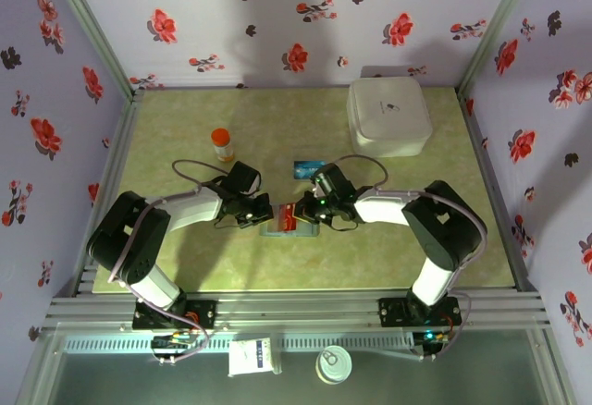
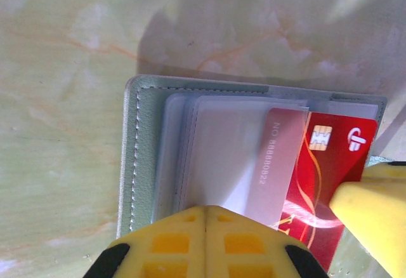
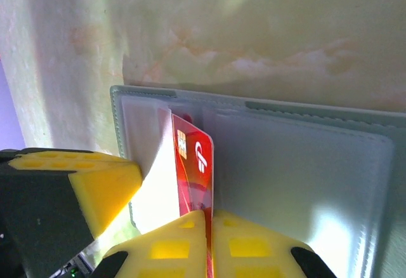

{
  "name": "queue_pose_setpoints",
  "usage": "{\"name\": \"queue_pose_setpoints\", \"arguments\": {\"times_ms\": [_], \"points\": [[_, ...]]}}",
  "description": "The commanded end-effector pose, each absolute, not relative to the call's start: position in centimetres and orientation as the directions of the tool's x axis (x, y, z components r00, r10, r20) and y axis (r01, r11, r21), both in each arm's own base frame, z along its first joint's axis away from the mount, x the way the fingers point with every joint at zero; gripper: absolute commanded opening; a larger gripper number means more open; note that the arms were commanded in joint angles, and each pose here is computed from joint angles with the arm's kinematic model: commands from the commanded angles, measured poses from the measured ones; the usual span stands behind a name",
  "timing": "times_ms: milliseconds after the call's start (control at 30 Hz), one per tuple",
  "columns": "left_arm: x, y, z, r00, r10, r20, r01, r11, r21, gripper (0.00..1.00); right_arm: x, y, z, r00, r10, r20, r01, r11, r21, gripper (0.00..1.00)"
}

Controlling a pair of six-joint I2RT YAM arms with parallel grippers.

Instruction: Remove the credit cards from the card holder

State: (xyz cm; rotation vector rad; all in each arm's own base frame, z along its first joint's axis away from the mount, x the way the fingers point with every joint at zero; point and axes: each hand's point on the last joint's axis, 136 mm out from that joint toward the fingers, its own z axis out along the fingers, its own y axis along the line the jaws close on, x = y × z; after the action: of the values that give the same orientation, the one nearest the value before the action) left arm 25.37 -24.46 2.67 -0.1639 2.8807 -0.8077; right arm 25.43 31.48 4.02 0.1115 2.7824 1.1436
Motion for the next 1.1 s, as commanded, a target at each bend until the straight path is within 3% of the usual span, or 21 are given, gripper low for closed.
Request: {"name": "queue_pose_setpoints", "arguments": {"times_ms": [0, 200, 733, 900, 1067], "points": [[24.3, -23.2, 1.4, -0.987, -0.135, -0.09, -0.078, 0.881, -0.467, 0.0, 24.8, 29.3, 3.7, -0.988, 0.109, -0.111, 0.013, 0.771, 0.637, 0.07], [24.5, -23.4, 2.4, -0.984, -0.142, -0.108, -0.072, 0.871, -0.486, 0.01, 25.1, 28.9, 5.6, -0.986, 0.058, -0.158, -0.049, 0.8, 0.598, 0.0], [25.9, -24.4, 4.8, -0.974, -0.153, -0.165, -0.042, 0.845, -0.533, 0.03, 26.4, 27.5, 9.3, -0.929, -0.232, -0.29, -0.335, 0.86, 0.384, 0.0], [25.6, -24.0, 5.0, -0.971, -0.164, -0.176, -0.045, 0.843, -0.536, 0.04, 26.7, 26.3, 9.1, -0.838, -0.439, -0.324, -0.521, 0.819, 0.239, 0.0], [25.5, -23.7, 5.4, -0.964, -0.182, -0.193, -0.047, 0.834, -0.551, 0.05, 27.0, 25.9, 8.8, -0.708, -0.639, -0.301, -0.696, 0.705, 0.14, 0.0]]}}
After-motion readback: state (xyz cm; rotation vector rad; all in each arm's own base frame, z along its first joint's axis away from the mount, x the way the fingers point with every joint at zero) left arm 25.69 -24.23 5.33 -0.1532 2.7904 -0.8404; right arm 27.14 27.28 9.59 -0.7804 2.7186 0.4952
